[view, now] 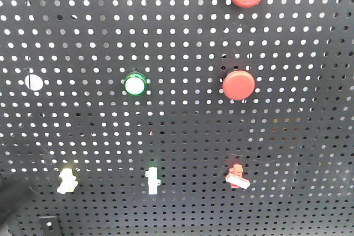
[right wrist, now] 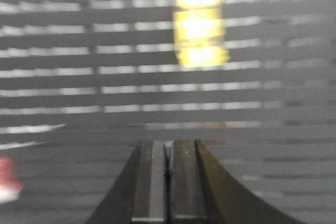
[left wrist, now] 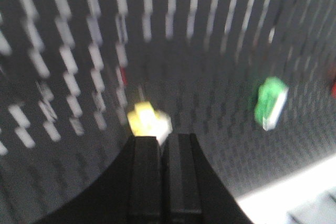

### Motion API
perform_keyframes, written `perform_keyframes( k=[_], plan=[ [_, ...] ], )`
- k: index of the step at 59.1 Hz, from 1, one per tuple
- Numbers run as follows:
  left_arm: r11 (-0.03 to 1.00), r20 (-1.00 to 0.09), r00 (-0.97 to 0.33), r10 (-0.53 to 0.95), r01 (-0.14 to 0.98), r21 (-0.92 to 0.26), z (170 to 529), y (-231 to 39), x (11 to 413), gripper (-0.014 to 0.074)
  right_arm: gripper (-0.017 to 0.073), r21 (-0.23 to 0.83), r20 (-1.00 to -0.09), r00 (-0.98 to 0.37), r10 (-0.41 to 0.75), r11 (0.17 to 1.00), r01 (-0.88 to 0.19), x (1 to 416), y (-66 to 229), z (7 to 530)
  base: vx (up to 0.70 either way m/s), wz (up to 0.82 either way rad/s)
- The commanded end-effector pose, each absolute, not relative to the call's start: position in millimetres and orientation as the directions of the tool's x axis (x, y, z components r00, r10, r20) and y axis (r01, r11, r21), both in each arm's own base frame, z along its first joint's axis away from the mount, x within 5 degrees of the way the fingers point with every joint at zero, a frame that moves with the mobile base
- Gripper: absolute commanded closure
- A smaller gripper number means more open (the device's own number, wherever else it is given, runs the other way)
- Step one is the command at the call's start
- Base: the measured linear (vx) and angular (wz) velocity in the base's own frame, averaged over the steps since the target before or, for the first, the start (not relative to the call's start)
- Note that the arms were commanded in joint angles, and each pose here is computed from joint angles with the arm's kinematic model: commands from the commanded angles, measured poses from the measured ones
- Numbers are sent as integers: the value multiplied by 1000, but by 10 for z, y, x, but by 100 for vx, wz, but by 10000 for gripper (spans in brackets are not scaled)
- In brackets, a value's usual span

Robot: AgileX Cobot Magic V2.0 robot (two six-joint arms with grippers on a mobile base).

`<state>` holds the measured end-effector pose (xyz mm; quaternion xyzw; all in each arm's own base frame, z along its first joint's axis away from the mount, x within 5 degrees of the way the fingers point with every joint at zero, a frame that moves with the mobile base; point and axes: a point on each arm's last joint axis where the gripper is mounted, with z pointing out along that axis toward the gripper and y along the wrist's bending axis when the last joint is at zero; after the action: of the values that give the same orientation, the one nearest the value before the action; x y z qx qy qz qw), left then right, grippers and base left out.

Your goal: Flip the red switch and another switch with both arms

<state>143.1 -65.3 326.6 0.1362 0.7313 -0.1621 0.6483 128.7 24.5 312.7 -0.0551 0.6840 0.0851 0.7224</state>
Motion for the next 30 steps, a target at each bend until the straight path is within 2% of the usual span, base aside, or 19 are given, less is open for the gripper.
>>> perform_keyframes(
  k=[1, 5, 12, 21, 30],
  plan=[
    [922, -999, -5, -54, 384, -52, 3458, -623, 1433, 592, 566, -1, -988, 144, 50, 941, -338, 1301, 429, 3281, 0, 0],
    [922, -998, -9, -54, 384, -54, 3452, -627, 1442, 592, 566, -27, -989, 143, 36, 909, -417, 1346, 564, 3250, 0, 0],
    [923, -998, -5, -56, 382, -54, 3455, -626, 1445, 592, 566, -3, -989, 127, 72, 857, -515, 1450, 775, 3223, 0, 0],
    [925, -998, 11, -62, 375, -54, 3470, -619, 1448, 592, 566, 3, -993, 95, 70, 821, -571, 1694, 1019, 3274, 0, 0],
    [928, -997, 30, -70, 367, -54, 3489, -611, 1450, 592, 566, 12, -994, 80, 71, 815, -579, 1961, 1172, 3318, 0, 0]
  ],
)
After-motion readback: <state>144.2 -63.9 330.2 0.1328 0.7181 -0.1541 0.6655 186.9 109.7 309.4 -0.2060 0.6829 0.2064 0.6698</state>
